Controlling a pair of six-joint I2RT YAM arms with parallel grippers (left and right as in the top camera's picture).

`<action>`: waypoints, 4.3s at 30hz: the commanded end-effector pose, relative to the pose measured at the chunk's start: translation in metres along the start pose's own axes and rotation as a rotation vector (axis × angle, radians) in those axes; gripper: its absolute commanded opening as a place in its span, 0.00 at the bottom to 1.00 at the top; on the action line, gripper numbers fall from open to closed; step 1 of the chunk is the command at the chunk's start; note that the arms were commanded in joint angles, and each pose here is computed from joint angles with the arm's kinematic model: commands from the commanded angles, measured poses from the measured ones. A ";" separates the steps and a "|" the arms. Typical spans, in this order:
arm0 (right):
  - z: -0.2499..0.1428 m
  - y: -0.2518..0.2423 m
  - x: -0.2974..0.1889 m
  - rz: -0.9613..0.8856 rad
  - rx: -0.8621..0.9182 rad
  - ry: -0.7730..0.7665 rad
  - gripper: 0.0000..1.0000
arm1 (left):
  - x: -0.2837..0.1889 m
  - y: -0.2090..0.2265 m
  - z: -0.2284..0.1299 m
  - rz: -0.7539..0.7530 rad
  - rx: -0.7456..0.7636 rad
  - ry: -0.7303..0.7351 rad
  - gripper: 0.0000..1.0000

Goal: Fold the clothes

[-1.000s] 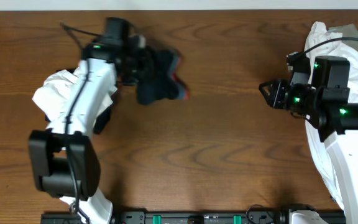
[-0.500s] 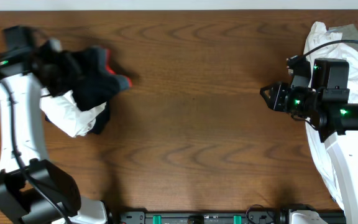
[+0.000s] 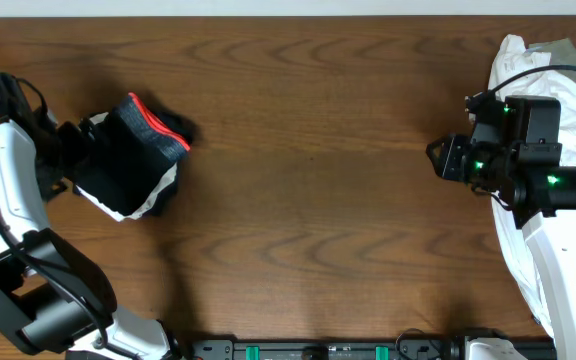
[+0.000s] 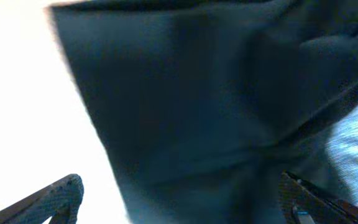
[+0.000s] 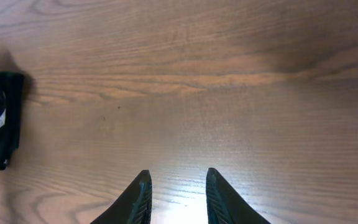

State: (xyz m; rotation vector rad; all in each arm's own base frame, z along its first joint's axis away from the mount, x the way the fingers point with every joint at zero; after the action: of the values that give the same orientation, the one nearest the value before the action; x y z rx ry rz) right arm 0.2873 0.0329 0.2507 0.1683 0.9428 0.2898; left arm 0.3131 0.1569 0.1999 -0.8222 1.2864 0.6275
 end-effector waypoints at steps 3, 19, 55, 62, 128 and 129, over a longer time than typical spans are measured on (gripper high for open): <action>-0.003 0.001 0.000 -0.008 0.012 0.020 0.29 | -0.043 0.019 -0.001 0.038 -0.023 -0.100 0.98; -0.001 0.010 -0.010 0.053 -0.153 -0.013 0.33 | -0.164 -0.048 -0.119 -0.325 0.528 -0.366 0.06; -0.087 0.074 -0.189 0.072 -0.477 -0.514 0.99 | -0.231 0.033 -0.240 -0.435 0.797 -0.568 0.98; -0.105 0.070 -0.176 0.086 -0.437 -0.403 0.99 | -0.231 0.033 -0.240 -0.435 0.796 -0.569 0.98; -0.172 0.022 0.006 0.102 -0.581 -0.601 0.99 | -0.231 0.054 -0.256 -0.539 0.808 -0.719 0.98; -0.172 0.022 0.006 0.102 -0.581 -0.601 0.99 | -0.227 0.054 -0.255 -0.560 0.819 -0.763 0.98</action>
State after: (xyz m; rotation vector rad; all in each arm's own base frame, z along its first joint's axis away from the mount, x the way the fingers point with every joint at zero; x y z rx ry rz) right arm 0.1475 0.0565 0.1542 -0.2152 0.2356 0.5422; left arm 0.0846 -0.0128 0.4053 -0.1996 0.5211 -0.0803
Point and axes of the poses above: each gripper's point midway between its finger pads, its own x axis out along the fingers, its own y axis along the line the jaws close on, z = x × y, the point moved 7 cm from there along -x, back along the fingers, and after that the axes turned 13 degrees about -x, right-handed, at the moved point
